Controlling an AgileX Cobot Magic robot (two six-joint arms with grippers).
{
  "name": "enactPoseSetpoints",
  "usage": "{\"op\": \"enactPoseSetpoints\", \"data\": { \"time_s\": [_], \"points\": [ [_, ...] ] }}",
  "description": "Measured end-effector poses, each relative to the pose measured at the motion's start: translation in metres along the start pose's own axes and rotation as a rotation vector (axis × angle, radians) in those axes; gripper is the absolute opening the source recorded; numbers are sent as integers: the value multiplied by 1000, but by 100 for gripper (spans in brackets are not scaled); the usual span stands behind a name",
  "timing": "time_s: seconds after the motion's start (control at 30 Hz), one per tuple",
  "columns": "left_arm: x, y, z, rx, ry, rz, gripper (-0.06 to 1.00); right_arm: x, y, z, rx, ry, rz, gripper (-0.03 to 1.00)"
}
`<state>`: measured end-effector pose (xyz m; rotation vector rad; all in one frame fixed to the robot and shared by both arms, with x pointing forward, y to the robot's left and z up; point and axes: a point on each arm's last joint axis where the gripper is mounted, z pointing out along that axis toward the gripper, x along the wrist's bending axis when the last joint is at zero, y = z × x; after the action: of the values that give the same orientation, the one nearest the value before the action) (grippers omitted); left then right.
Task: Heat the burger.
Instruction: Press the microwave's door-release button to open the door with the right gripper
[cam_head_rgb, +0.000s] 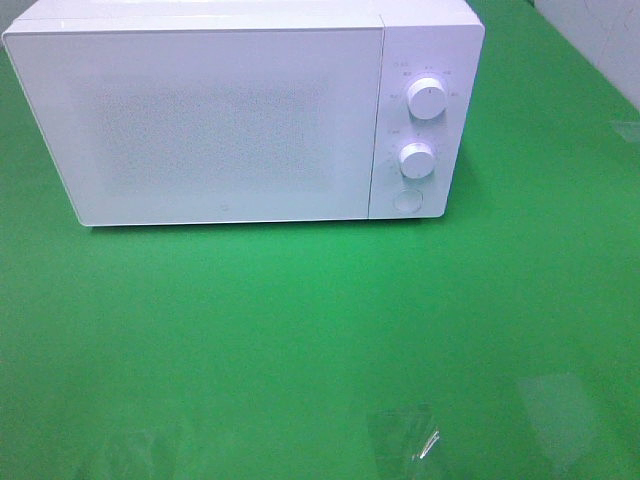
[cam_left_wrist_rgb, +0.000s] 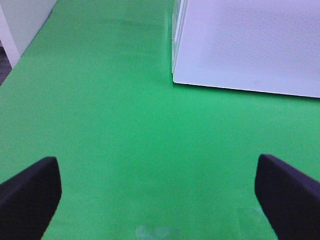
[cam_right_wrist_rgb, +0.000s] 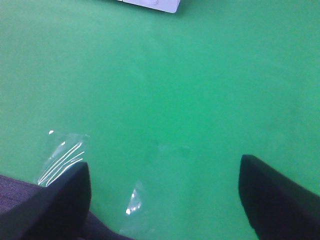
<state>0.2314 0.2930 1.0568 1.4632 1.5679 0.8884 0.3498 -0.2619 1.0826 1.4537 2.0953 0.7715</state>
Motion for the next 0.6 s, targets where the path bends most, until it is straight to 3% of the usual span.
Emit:
{"op": "enactPoseSetpoints", "data": {
  "time_s": [0.33,0.6],
  "points": [
    [0,0,0,0,0,0,99,-5,-42,-44,-130,-22,28,76],
    [0,0,0,0,0,0,99,-5,-78,-60,-246,-127,157,76]
  ]
}}
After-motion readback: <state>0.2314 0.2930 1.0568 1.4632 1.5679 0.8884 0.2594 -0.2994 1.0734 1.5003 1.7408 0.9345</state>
